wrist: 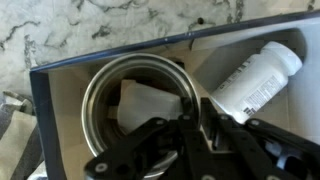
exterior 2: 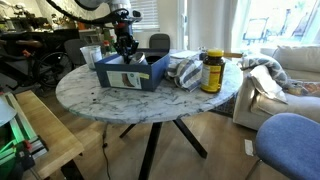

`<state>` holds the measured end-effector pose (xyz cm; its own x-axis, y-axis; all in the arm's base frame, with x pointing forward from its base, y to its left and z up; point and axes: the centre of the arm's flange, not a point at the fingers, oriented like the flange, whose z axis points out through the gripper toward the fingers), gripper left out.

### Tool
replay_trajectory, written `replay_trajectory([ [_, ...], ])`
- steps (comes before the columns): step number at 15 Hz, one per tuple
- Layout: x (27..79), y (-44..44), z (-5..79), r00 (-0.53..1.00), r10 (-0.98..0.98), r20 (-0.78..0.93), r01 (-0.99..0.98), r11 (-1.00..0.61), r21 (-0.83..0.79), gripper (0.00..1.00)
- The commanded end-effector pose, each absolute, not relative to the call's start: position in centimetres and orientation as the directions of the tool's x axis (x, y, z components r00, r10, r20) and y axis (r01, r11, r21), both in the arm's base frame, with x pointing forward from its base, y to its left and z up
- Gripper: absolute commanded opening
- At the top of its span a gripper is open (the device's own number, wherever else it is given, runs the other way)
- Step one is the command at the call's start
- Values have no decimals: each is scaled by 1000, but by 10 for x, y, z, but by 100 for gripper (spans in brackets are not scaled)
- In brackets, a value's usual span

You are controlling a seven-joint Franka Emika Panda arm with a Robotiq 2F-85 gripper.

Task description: Move the silver cup from the box to the table

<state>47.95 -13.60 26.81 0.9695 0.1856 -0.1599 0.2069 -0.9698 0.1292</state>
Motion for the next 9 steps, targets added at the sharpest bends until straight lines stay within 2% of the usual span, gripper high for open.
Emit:
replay_trajectory([
  [1,480,-137,271,967,159,-197,191,-969,157,0],
  [5,468,-126,315,954,225,-196,260,-950,174,1],
  [9,449,-80,372,893,386,-233,429,-885,180,1],
])
